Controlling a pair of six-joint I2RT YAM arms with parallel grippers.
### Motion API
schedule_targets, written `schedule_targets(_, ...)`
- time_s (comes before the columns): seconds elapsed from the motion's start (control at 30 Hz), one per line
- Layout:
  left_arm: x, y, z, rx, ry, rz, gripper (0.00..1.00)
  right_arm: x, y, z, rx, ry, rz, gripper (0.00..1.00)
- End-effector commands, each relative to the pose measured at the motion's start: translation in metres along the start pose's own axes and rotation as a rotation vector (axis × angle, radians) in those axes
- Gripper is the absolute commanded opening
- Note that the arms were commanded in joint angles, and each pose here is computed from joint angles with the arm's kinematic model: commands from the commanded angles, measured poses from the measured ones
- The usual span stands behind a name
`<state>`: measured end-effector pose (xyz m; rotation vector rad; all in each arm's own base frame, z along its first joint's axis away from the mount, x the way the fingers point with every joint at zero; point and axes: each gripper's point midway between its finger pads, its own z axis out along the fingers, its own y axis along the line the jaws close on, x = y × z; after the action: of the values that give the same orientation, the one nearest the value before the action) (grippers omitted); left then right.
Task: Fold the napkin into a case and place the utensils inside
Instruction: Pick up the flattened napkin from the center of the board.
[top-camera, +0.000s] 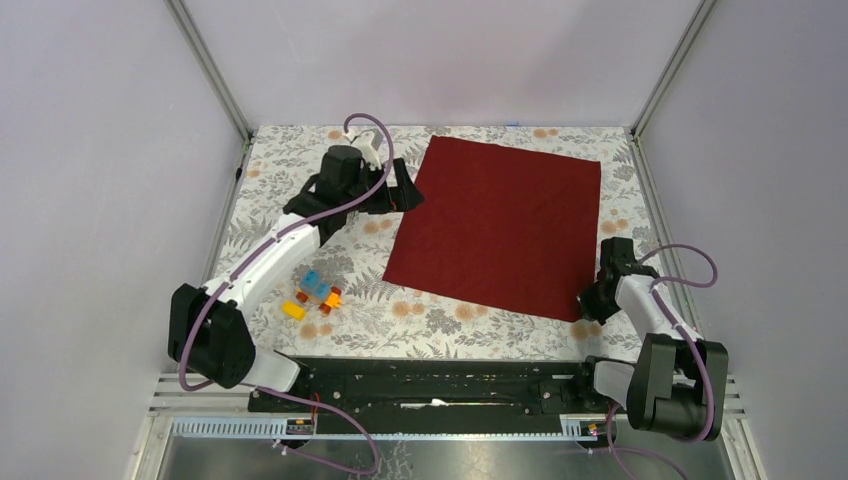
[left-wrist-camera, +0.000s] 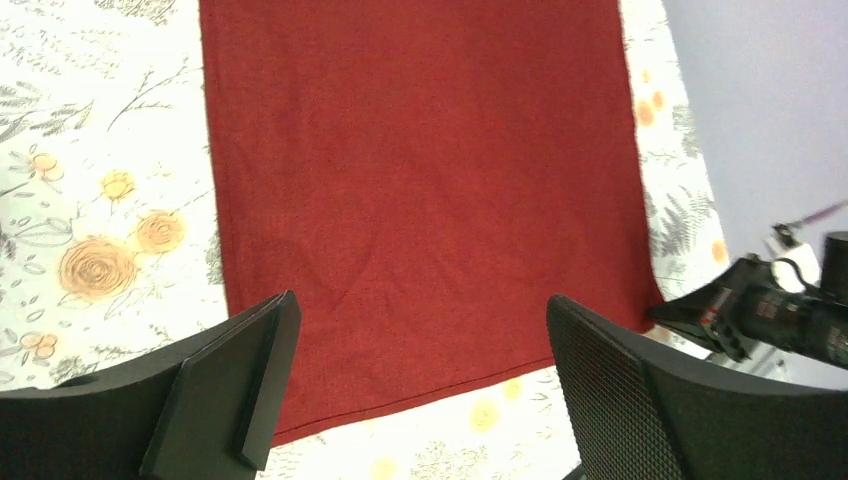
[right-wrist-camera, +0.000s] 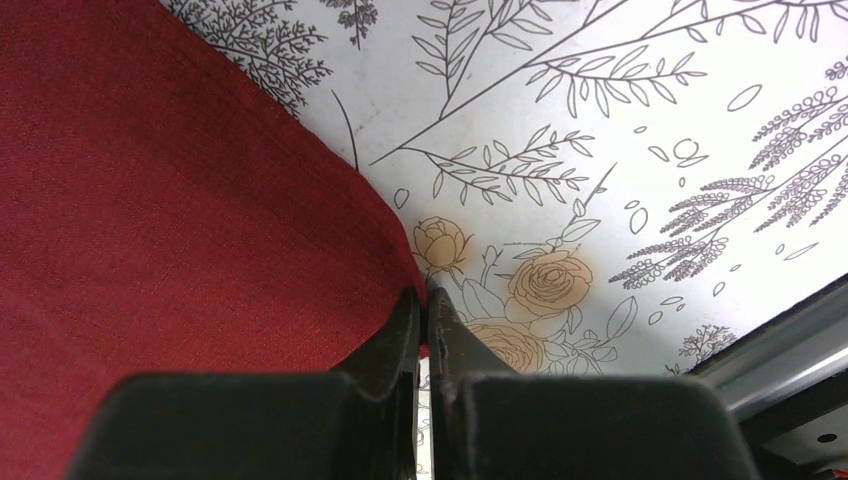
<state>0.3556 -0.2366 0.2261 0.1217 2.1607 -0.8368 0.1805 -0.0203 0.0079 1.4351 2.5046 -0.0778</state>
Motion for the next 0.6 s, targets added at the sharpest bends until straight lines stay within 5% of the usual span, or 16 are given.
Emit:
schedule_targets(0.0,0.002,0.008,0.006,-0.169,-0.011,0.030,0.99,-0.007,-0.003,-0.002,0.003,-0.059,0.056,0.00)
schedule_targets(0.27,0.088,0.062,-0.024,-0.708,0.134,-0.285,0.98,0.002,-0.016,0.015,0.083,-0.037,0.129,0.00)
schedule_targets(0.4,0.128,0.079,-0.026,-0.883,0.243,-0.367,0.83,0.004,-0.008,0.022,0.055,-0.013,0.117,0.00)
schedule_targets(0.57,0.147,0.100,-0.026,-1.029,0.265,-0.371,0.78,0.005,0.000,0.023,0.014,-0.009,0.106,0.00)
